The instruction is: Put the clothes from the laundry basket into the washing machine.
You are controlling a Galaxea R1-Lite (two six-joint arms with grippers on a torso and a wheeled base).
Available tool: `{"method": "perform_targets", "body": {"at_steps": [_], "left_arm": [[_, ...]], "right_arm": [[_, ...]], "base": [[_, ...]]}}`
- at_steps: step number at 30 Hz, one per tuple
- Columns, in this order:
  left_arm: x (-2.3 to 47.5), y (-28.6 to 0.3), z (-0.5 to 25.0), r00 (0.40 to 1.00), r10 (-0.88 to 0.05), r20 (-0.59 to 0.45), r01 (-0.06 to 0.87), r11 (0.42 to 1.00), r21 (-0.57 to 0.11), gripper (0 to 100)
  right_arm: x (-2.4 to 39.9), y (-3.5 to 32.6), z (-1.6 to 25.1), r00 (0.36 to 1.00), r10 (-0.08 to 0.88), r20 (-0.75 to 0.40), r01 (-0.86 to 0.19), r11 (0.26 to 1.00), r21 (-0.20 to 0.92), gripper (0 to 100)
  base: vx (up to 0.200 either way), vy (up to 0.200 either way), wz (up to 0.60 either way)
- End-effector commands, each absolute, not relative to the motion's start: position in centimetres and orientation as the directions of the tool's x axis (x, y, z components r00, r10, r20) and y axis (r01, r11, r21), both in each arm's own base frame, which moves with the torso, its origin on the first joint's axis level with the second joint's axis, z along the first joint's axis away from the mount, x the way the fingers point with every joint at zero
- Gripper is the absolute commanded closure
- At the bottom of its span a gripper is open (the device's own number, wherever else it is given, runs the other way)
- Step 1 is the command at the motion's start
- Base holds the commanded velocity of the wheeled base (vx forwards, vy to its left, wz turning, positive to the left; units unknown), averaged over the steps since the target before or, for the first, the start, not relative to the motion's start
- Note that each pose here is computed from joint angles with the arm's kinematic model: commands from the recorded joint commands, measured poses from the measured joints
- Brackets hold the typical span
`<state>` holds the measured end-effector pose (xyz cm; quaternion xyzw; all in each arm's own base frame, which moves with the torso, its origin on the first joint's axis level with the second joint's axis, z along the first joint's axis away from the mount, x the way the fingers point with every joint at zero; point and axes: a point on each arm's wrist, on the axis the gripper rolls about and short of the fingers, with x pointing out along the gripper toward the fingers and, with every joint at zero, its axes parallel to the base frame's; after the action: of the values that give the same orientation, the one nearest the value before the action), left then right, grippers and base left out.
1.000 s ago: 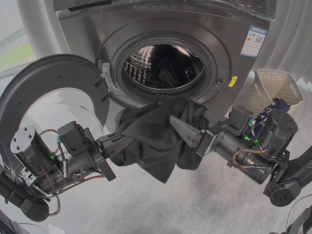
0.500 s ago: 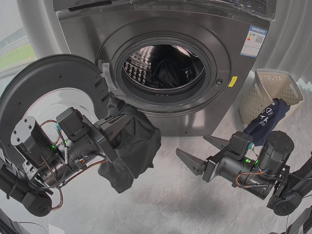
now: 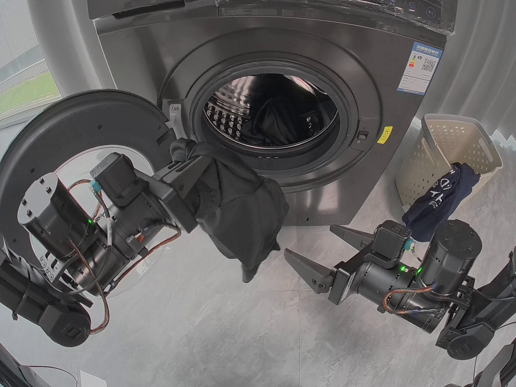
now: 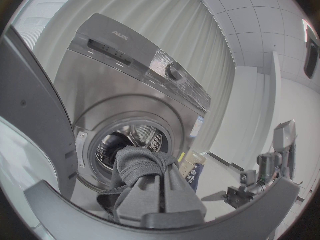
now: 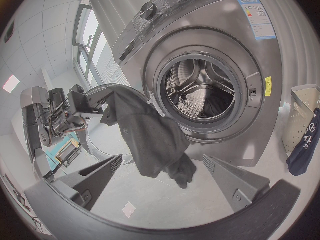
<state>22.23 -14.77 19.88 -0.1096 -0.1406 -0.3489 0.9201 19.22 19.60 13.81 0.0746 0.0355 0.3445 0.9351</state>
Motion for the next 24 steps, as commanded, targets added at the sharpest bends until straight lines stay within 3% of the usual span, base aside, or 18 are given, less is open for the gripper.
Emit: {"method": "perform_targets", "body": {"at_steps": [1,9,24], "left_arm": [[23.1,-15.5,20.6,0.733,-0.571,0.370,0.647,0.753,-0.118,100],[24.4,-16.1,21.2,0.773,-0.494,0.398,0.594,0.785,-0.177,100],[24.8,-16.7,20.9,0.772,-0.497,0.397,0.596,0.783,-0.179,100]], "right_arm": [[19.3,20.7,13.0,0.744,0.668,-0.027,-0.656,0.737,0.159,0],[19.8,23.4,12.0,0.704,0.710,-0.012,-0.705,0.700,0.112,0],[24.2,29.3,9.6,0.672,0.739,0.034,-0.740,0.671,0.042,0]], "base": [[0.000,0.000,0.00],[0.000,0.000,0.00],[0.000,0.000,0.00]]}}
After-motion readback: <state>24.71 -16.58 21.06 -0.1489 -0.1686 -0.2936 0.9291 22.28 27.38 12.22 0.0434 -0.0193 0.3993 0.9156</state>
